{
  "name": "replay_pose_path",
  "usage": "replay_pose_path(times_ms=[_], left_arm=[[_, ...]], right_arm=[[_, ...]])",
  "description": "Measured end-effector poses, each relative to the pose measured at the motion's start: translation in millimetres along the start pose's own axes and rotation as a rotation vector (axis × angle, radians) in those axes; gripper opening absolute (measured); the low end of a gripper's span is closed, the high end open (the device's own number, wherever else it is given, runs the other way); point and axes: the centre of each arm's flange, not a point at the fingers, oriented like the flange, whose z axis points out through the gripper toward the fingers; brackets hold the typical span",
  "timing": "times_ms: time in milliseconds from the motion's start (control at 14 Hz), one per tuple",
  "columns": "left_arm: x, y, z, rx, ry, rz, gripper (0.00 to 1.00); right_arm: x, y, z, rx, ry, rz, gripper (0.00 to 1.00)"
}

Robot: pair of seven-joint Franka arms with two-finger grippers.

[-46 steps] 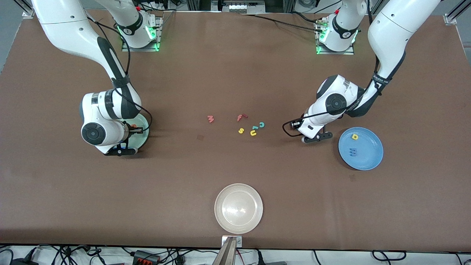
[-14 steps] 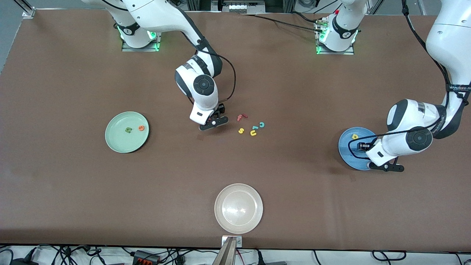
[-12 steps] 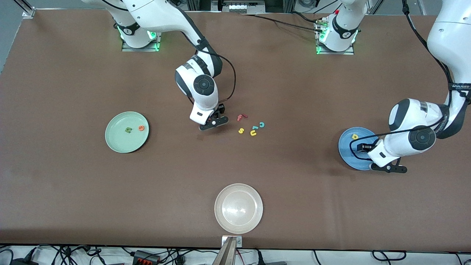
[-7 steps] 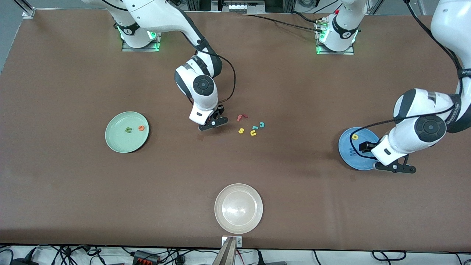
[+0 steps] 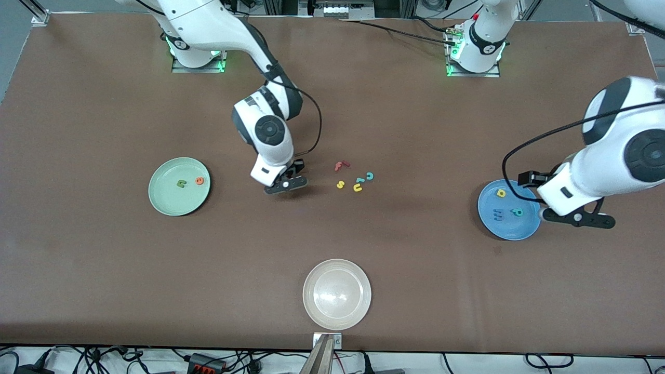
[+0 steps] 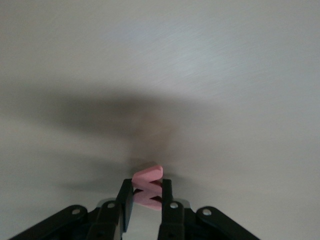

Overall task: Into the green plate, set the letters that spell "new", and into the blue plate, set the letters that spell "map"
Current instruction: 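Place the pink w on the green plate while the left gripper withdraws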

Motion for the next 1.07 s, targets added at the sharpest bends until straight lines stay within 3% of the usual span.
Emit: replay_pose_path(times_ms=[286, 571, 786, 1071], left_arm=[[-30.0, -32.2, -40.0, -0.109, 0.036, 0.041, 1.0], [-66.6, -29.4, -63.1, -0.099, 0.086, 0.033, 1.0], [-96.0, -9.9, -71.2, -0.07, 0.167, 0.049, 1.0], [-108.4, -20.3, -73.9, -0.068, 0.196, 0.027, 1.0]], right_arm=[[21.6, 133.0, -41.4, -0.004, -0.088, 0.097, 0.27], [8.3, 263.2, -49.2, 0.025, -0.158, 0.161, 0.27], [-7.9, 312.3, -34.2, 0.04, -0.194, 0.212, 0.27], [-18.2, 339.0, -17.2, 0.05, -0.223, 0.212, 0.27]])
